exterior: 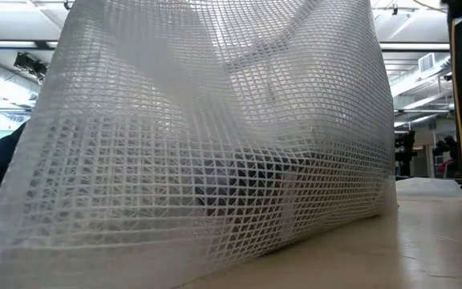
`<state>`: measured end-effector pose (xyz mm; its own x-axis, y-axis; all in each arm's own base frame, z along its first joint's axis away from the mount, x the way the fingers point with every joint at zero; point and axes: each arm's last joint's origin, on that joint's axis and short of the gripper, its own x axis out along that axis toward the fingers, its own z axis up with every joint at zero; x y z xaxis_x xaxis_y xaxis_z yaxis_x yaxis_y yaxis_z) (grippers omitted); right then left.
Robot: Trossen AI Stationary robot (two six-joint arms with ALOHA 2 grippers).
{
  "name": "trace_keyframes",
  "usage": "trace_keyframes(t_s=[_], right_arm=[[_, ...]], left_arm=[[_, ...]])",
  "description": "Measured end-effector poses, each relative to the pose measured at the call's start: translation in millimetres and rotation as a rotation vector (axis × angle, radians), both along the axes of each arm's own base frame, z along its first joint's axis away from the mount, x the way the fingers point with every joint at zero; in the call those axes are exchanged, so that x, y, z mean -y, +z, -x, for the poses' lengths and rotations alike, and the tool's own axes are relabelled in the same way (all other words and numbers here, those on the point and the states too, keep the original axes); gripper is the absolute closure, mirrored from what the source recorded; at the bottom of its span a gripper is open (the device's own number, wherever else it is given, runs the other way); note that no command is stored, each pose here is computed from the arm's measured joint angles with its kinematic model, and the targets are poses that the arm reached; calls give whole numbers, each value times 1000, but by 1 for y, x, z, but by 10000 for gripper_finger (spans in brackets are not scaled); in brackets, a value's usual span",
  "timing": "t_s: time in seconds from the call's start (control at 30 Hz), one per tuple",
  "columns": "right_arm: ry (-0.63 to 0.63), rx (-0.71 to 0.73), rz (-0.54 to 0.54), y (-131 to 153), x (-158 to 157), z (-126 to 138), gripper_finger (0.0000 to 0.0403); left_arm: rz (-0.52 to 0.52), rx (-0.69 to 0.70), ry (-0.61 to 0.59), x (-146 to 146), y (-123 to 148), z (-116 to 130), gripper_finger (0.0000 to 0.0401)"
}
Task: Unpack backpack
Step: Put the white charger cable into the zip bag
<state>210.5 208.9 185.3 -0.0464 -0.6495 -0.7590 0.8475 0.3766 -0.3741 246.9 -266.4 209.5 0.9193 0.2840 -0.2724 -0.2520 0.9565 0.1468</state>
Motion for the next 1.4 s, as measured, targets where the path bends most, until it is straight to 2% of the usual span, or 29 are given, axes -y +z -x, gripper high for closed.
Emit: trace_keyframes(t_s=[0.07,0.3,0.43,0.57,0.67,0.8,1.1,1.27,1.4], right_arm=[[13,-99,-45,2,8,-6,224],[206,-310,-233,31,51,-15,210],[210,-221,-301,59,85,7,225],[165,65,-367,71,115,42,248],[176,274,-446,57,127,61,261],[194,368,-554,29,134,74,264],[297,347,-693,-18,123,73,222],[288,264,-659,-35,117,68,203],[268,164,-602,-52,113,63,209]], left_arm=[[0,0,0,0,0,0,401],[0,0,0,0,0,0,401],[0,0,0,0,0,0,401],[0,0,0,0,0,0,401],[0,0,0,0,0,0,401],[0,0,0,0,0,0,401],[0,0,0,0,0,0,401],[0,0,0,0,0,0,401],[0,0,0,0,0,0,401]])
